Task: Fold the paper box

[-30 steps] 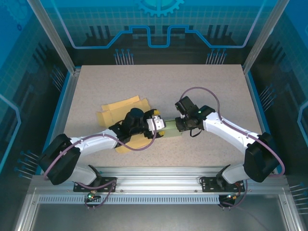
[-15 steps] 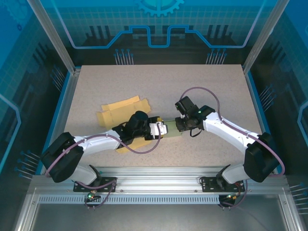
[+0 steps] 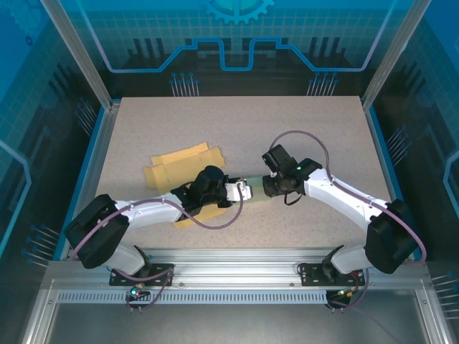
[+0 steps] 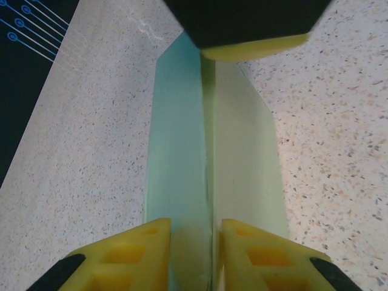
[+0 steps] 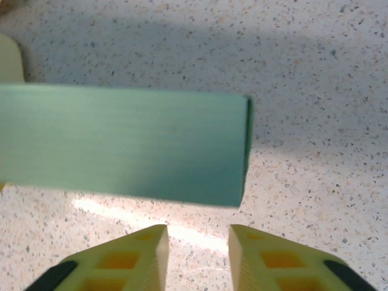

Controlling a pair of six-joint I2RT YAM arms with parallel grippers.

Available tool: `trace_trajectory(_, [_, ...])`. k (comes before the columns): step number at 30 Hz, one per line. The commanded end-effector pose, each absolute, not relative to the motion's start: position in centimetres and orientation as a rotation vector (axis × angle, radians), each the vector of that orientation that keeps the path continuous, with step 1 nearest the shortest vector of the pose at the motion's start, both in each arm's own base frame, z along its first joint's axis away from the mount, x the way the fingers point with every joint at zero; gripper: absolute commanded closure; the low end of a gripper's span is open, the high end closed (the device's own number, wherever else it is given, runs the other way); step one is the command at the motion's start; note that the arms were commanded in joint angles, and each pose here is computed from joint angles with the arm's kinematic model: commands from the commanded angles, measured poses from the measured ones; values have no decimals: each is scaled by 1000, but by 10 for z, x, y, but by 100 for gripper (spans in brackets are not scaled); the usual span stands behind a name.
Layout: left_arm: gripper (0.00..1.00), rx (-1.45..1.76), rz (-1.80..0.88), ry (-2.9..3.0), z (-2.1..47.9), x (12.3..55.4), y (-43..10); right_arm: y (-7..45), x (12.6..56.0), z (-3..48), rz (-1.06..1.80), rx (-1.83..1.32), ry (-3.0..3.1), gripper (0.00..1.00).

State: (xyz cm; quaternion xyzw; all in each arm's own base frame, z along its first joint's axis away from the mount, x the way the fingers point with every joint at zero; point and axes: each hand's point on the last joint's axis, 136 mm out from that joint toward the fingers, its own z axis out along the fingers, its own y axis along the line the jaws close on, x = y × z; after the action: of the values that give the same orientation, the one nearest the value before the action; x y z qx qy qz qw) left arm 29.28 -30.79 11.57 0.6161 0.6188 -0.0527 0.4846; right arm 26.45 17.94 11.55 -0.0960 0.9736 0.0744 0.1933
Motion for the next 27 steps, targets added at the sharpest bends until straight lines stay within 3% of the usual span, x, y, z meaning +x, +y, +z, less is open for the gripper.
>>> trace_trajectory(1, [75, 1547, -119, 1585, 92, 290, -304, 185, 251, 131, 301, -290, 2712, 60])
trace_trajectory(6, [75, 1547, -127, 1586, 92, 290, -305, 176, 257, 160, 350, -223, 2622, 38])
trace_trajectory(11, [74, 1549, -129, 1594, 91, 289, -305, 160, 275, 166, 373, -95, 2588, 31])
trace_trajectory(18, [73, 1571, -131, 1619, 85, 288, -305, 160, 302, 157, 510, -14, 2579, 32])
trace_trajectory(27, [72, 1568, -133, 1628, 84, 288, -305, 168, 313, 131, 561, -25, 2644, 44])
